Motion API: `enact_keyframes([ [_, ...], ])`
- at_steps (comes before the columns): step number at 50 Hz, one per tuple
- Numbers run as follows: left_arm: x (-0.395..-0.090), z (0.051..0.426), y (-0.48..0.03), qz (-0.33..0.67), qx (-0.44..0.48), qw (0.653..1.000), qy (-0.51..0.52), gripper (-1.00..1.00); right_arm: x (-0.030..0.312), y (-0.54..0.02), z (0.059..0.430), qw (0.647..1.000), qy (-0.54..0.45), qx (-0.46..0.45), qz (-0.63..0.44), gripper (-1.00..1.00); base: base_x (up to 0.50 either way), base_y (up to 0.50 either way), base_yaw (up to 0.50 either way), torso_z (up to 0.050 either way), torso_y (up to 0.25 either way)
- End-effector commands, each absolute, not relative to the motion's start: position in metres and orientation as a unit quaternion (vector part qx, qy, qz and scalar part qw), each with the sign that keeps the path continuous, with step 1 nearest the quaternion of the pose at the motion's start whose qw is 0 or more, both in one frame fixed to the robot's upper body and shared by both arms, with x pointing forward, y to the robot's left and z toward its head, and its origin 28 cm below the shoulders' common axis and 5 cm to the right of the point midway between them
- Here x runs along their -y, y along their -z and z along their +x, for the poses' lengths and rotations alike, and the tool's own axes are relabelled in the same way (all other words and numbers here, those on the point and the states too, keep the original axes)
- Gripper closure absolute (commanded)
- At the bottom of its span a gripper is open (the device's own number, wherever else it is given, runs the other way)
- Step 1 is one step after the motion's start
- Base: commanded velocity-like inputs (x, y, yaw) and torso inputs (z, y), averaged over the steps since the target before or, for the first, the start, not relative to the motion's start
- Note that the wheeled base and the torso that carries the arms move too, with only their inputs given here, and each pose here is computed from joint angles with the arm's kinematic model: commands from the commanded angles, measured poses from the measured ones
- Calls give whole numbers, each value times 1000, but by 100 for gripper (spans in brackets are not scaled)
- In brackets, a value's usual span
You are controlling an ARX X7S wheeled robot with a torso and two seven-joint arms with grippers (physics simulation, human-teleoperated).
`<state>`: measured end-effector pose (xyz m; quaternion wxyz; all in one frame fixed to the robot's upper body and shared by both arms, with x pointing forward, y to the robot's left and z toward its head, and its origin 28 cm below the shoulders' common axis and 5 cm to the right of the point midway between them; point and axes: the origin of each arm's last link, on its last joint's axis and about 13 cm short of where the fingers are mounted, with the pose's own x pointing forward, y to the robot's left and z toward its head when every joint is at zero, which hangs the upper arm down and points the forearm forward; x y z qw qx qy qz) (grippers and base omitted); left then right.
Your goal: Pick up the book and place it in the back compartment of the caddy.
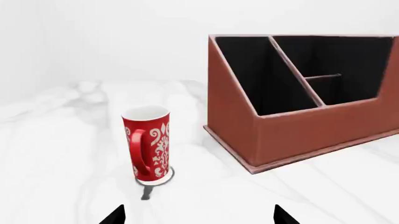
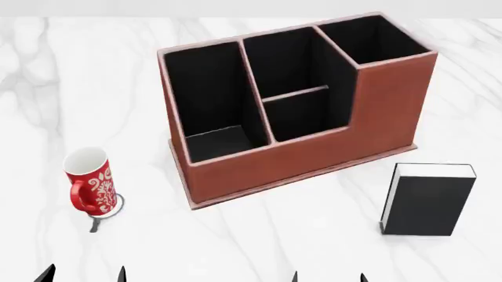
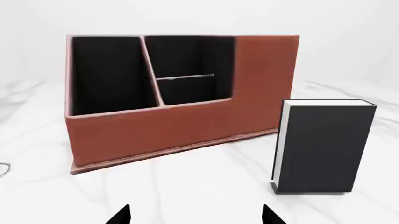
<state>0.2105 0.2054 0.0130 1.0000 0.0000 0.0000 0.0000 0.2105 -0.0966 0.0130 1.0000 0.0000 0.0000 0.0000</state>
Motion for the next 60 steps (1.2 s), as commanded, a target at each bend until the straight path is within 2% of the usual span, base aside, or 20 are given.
enact_keyframes([
  [1,-207,211,-12,-17,-18,1000,4,-100,98,-13,213,1000,5,-1,4,-100,0,0,0,0,0],
  [27,-207,212,-18,-32,4,999,10,-100,101,-18,213,1000,19,9,-4,-100,0,0,0,0,0],
  [41,-213,204,-35,-77,97,992,-11,-100,106,-45,194,990,68,120,3,-100,0,0,0,0,0],
  [55,-216,187,-54,-61,208,975,-41,-100,114,-67,177,972,110,207,5,-100,0,0,0,0,0],
  [60,-219,187,-55,-45,221,973,-55,-100,116,-71,173,969,113,219,5,-100,0,0,0,0,0],
])
